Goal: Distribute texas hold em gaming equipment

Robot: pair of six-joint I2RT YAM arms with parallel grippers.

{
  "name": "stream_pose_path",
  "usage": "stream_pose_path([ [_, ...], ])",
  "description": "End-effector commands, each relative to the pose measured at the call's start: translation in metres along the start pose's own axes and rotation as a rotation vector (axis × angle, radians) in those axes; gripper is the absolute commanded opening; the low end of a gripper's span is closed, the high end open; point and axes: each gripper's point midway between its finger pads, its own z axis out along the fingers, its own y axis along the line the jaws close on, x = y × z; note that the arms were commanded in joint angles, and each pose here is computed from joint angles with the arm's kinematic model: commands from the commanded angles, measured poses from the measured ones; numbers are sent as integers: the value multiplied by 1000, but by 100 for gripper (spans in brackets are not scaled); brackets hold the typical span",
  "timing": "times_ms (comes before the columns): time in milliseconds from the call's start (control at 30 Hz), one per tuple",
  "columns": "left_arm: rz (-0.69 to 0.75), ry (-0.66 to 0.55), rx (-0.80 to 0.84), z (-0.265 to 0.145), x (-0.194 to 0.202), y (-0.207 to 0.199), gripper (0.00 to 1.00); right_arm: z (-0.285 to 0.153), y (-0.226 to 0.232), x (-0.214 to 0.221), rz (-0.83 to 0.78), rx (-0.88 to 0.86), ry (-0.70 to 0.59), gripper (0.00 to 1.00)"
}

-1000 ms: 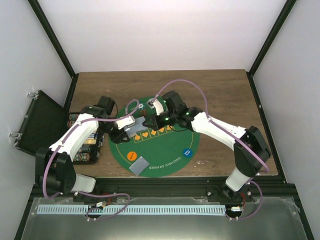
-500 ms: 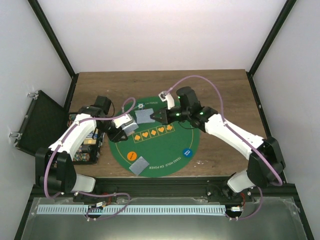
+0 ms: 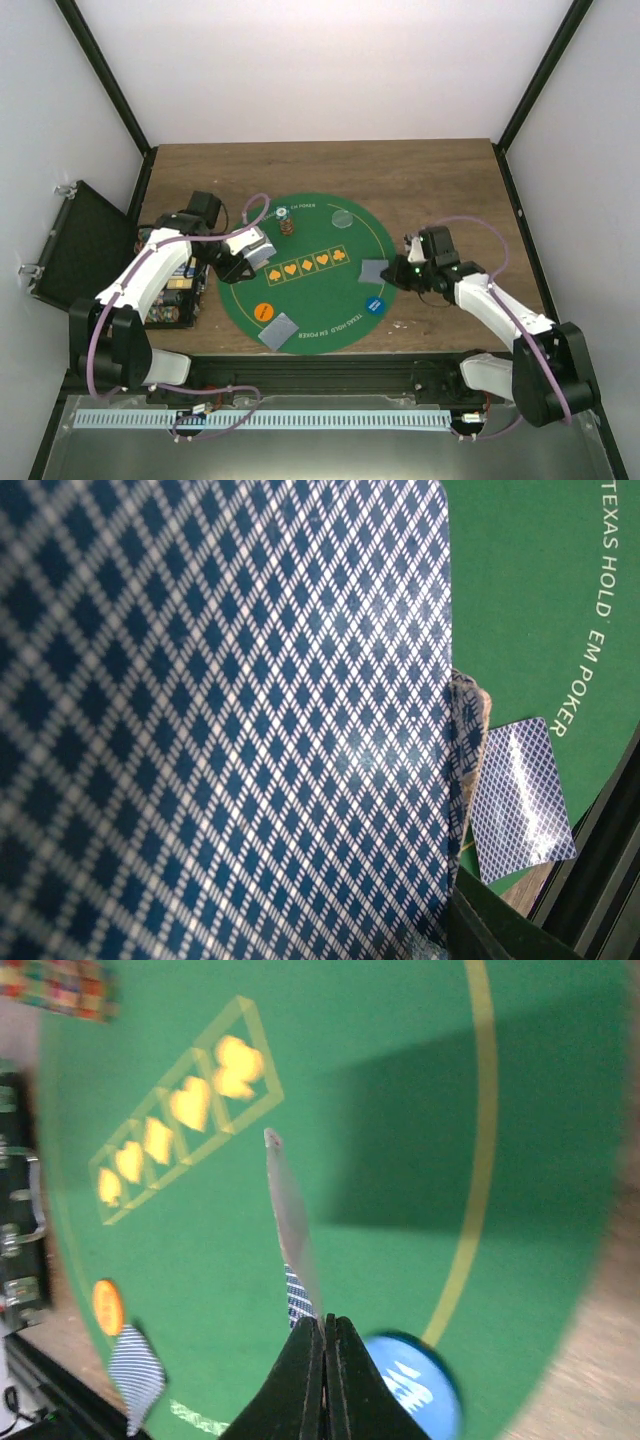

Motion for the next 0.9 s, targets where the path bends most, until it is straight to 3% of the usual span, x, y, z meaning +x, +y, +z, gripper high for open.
stream_pose_path([
  [0,6,-33,-6,-6,-4,-3,46,-5,-33,2,121,61,-57,1],
  [167,9,-31,0,-5,-2,-5,47,-1,-60,4,185,128,-86,1],
  [367,9,-29,4,-7,-1,-6,46,8,-68,11,257,125,-57,1],
  [667,16,-28,2,-9,-2,-7,47,-1,-83,22,335,170,-118,1],
  [733,17,-29,3,-10,-3,-7,47,-6,-87,21,351,192,-140,11],
  [867,17,-32,17,-11,-4,-10,47,-16,-86,14,363,207,-197,64],
])
